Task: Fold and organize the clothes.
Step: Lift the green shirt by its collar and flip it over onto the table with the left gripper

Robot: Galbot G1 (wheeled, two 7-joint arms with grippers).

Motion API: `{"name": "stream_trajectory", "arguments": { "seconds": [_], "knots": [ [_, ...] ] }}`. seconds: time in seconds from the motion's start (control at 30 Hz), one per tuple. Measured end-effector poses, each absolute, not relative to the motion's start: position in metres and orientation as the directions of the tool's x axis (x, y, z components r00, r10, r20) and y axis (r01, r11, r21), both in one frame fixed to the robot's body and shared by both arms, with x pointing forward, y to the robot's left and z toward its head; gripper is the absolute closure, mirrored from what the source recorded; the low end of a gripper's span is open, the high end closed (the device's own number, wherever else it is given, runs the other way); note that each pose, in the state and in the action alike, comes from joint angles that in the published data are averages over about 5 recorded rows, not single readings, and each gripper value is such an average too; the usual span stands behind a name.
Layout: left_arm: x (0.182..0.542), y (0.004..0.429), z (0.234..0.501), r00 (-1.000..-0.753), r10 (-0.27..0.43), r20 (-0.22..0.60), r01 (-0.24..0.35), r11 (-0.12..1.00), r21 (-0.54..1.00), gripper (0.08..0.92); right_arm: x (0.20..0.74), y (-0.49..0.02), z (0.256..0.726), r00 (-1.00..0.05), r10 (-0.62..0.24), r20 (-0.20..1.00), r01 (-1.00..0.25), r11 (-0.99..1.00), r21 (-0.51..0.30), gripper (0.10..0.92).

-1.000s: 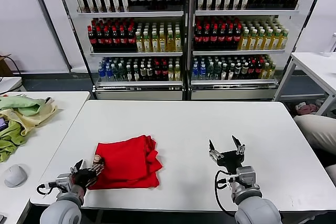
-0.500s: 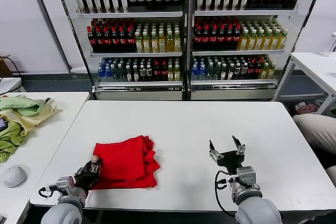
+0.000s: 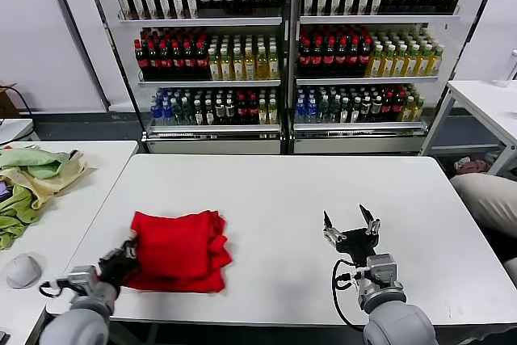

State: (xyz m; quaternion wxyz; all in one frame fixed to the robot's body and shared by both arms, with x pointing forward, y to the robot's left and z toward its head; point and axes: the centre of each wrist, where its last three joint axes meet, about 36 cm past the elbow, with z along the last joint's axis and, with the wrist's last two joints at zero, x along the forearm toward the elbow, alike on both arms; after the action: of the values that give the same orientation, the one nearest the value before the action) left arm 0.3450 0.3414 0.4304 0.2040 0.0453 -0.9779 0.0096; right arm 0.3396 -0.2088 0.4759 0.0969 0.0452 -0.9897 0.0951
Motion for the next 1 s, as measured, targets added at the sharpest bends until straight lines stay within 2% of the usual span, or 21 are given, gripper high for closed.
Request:
{"name": "stream_trajectory", "arguments": {
  "seconds": [0.27,0.37,0.47,0.63,0.83,1.0],
  "knots": [
    [0.34,0.399,0.496,-0.92,-0.135,0.369,-0.138,0.99,0.018,0.873,0.344,-0.207,0.479,-0.981,-0.08,0.176,-0.11,0.98,-0.167,0.2],
    [0.34,0.4,0.518,-0.931,-0.115,0.347,-0.131,0.991,-0.021,0.873,0.345,-0.207,0.479,-0.982,-0.079,0.17,-0.108,0.981,-0.163,0.2],
    [0.339,0.385,0.527,-0.942,-0.075,0.328,-0.105,0.992,-0.074,0.873,0.345,-0.208,0.478,-0.983,-0.073,0.168,-0.101,0.981,-0.163,0.2],
    [0.336,0.335,0.503,-0.94,0.035,0.339,-0.037,0.978,-0.205,0.874,0.344,-0.211,0.48,-0.984,-0.067,0.164,-0.095,0.981,-0.169,0.2],
    [0.341,0.248,0.467,-0.914,0.2,0.354,0.081,0.943,-0.323,0.874,0.345,-0.216,0.481,-0.986,-0.056,0.157,-0.083,0.981,-0.177,0.2],
    [0.345,0.196,0.457,-0.906,0.264,0.33,0.14,0.924,-0.355,0.874,0.348,-0.215,0.481,-0.986,-0.056,0.156,-0.084,0.981,-0.174,0.2]
  ]
}}
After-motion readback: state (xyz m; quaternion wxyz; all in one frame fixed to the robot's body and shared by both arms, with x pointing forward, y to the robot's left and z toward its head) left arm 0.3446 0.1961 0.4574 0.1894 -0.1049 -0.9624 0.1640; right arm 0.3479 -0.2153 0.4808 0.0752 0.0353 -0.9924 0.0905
